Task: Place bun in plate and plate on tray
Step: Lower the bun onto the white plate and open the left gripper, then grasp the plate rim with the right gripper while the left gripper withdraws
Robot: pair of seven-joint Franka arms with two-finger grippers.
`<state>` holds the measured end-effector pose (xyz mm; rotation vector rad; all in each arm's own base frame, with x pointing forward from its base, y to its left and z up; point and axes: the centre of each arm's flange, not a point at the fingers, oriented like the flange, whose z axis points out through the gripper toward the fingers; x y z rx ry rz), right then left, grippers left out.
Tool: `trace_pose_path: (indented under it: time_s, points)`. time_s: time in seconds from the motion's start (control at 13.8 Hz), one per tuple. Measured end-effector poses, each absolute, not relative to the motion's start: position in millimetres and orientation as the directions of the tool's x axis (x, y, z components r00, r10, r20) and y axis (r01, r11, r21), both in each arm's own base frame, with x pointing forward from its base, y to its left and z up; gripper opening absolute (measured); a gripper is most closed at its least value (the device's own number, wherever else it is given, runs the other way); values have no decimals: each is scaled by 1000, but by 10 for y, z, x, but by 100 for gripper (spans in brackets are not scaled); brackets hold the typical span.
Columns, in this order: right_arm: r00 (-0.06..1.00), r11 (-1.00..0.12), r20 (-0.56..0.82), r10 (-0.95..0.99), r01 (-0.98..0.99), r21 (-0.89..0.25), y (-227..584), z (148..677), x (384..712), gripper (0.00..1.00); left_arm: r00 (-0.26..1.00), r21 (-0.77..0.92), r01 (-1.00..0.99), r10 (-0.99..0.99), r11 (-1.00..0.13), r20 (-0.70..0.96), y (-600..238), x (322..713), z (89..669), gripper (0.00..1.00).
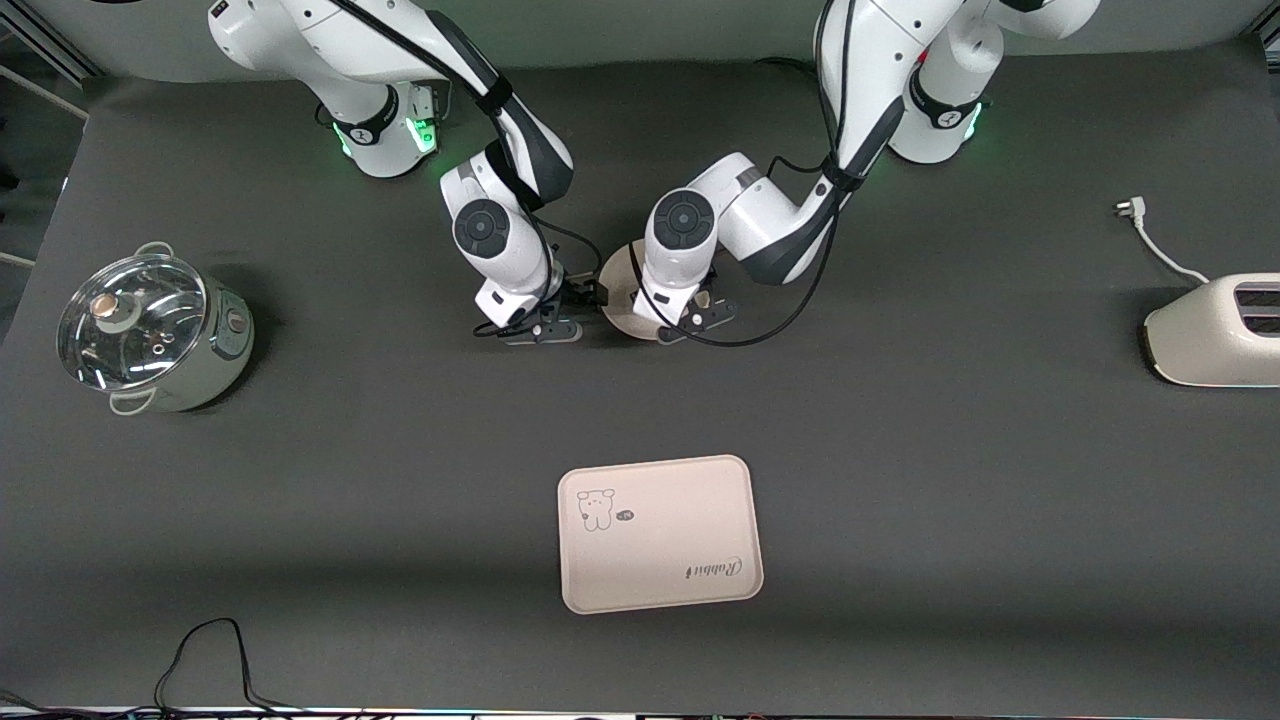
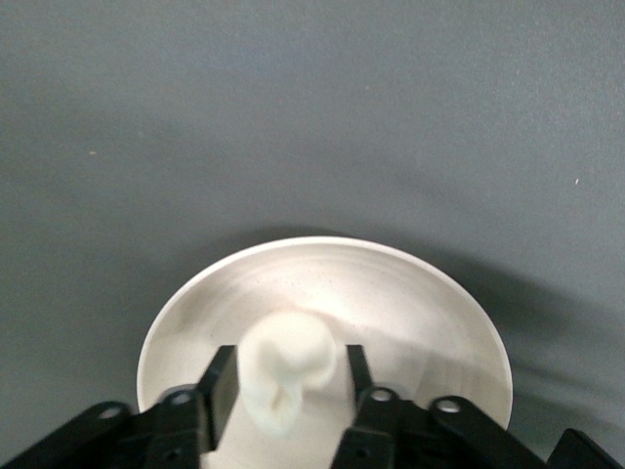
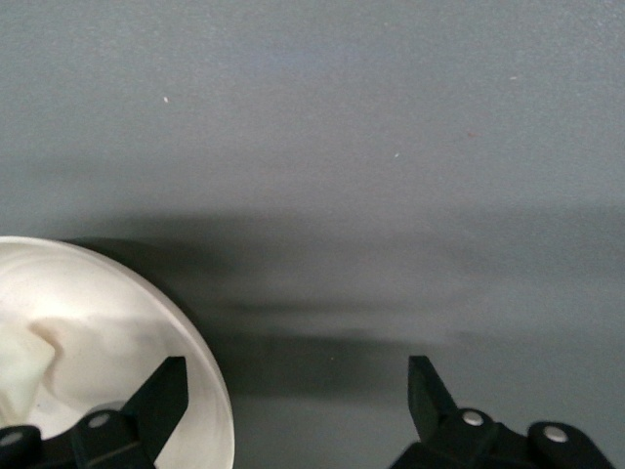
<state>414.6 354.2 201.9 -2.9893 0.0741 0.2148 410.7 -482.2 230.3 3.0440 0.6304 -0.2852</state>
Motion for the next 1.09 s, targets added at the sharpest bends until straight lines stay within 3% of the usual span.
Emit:
trace_pose_path:
  time_s: [0.14, 0.29, 0.58, 0.8, 0.87, 1.09]
  points:
    - [986, -984, -158, -46, -72, -163, 3492, 2012, 4177, 100, 899, -16, 404, 400, -915, -180, -4790, 4156, 2316, 82]
    - [984, -980, -171, -44, -76, -183, 3492, 1991, 4159, 100, 893, -21, 417, 414, -909, -178, -4727, 4259, 2414, 100]
    - [987, -979, -162, -17, -50, -200, 3840, 1789, 3819, 100, 866, -40, 474, 474, -880, -157, -4197, 4803, 3091, 100]
    - [988, -980, -154, 3, -28, -197, 3982, 1662, 3648, 98, 903, -18, 408, 406, -913, -140, -3351, 5288, 3668, 100]
    - [988, -980, -154, 0, -31, -196, 3969, 1657, 3660, 90, 915, -9, 382, 379, -924, -135, -3058, 5420, 3804, 100]
    - [989, -980, -148, 1, -28, -198, 3932, 1670, 3719, 52, 954, 7, 279, 277, -960, -119, -2141, 5763, 4030, 100]
